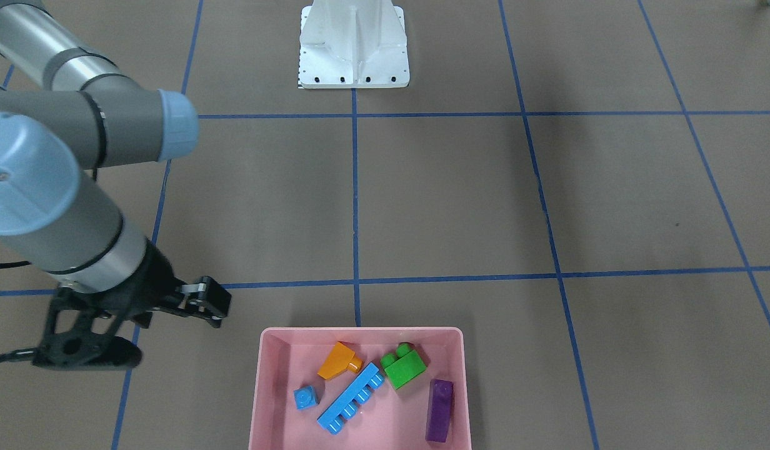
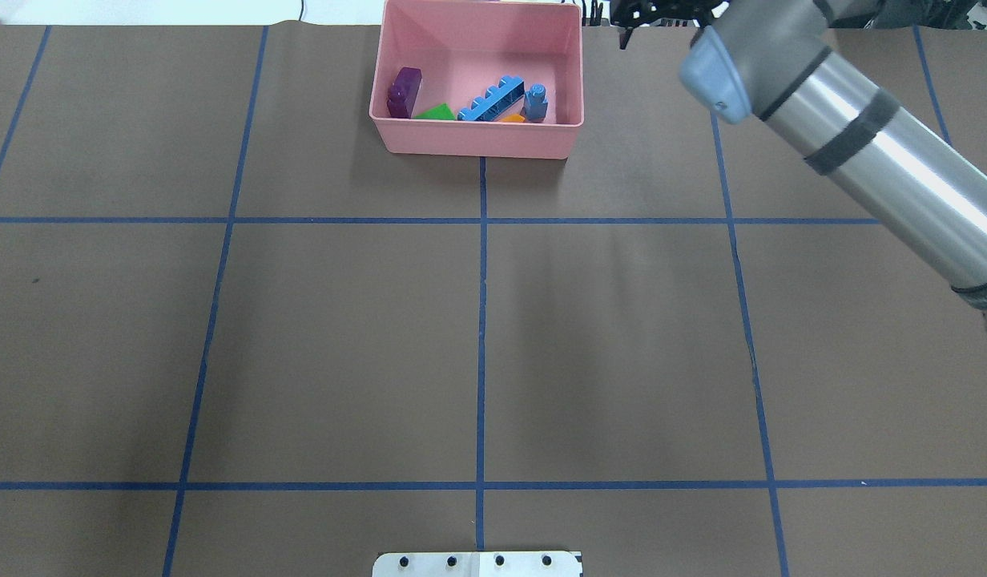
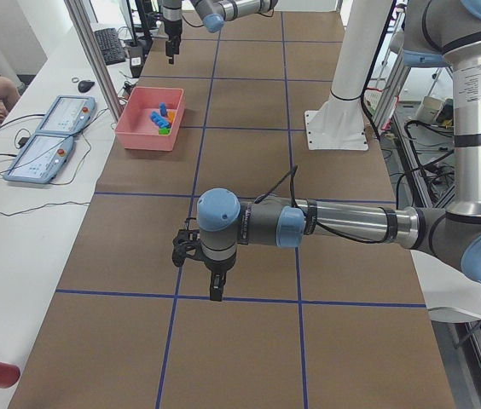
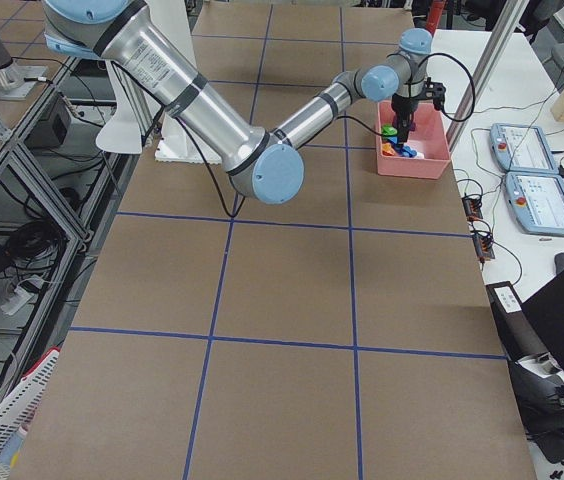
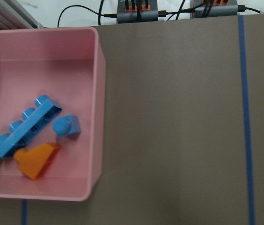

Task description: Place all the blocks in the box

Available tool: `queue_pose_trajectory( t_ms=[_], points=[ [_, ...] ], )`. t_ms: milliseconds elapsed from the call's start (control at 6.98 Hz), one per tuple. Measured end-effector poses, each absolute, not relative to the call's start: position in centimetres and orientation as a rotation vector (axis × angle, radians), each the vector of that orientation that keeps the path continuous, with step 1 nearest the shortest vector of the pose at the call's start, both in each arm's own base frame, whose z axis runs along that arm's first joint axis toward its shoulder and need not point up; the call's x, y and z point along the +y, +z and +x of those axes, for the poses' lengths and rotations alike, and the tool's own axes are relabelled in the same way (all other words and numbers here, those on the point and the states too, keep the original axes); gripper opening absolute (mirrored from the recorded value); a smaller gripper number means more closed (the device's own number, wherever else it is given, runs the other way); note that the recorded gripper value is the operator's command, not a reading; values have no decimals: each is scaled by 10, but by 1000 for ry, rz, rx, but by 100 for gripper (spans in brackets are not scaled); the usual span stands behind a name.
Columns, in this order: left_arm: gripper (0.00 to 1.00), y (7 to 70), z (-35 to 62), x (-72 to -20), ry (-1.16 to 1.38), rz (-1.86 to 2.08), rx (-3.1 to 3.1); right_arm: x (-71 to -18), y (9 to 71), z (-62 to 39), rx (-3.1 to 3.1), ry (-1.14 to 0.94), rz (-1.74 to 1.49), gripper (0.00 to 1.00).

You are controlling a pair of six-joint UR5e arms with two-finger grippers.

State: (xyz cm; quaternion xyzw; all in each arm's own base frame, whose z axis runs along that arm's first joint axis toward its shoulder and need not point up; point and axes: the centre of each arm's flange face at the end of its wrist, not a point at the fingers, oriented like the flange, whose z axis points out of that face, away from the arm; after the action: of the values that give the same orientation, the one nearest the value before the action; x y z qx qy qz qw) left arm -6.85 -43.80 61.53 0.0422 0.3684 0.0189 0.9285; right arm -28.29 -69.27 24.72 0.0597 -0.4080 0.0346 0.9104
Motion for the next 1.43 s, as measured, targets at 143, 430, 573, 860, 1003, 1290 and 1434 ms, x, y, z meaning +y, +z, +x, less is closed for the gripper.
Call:
queue_pose_trajectory(
  t_ms=[143,430,573,860,1003,1290,1434],
  points=[
    [100,614,-69,-438,39,89,755,-677,297,-234,-835,25,137,100],
    [100,614,-69,-438,56,98,755,-626,409,-140,-800,-64,144,100],
    [100,615,-69,-437,71,103,753,-596,453,-102,-777,-109,149,100],
    [100,616,-69,-435,88,106,751,-536,526,-32,-742,-168,148,100],
    [100,623,-70,-429,111,102,746,-502,560,4,-735,-159,133,100],
    [100,628,-70,-421,138,103,745,-421,616,57,-727,-101,85,100],
    [100,624,-70,-422,140,110,746,-386,626,72,-724,-96,82,100]
  ],
)
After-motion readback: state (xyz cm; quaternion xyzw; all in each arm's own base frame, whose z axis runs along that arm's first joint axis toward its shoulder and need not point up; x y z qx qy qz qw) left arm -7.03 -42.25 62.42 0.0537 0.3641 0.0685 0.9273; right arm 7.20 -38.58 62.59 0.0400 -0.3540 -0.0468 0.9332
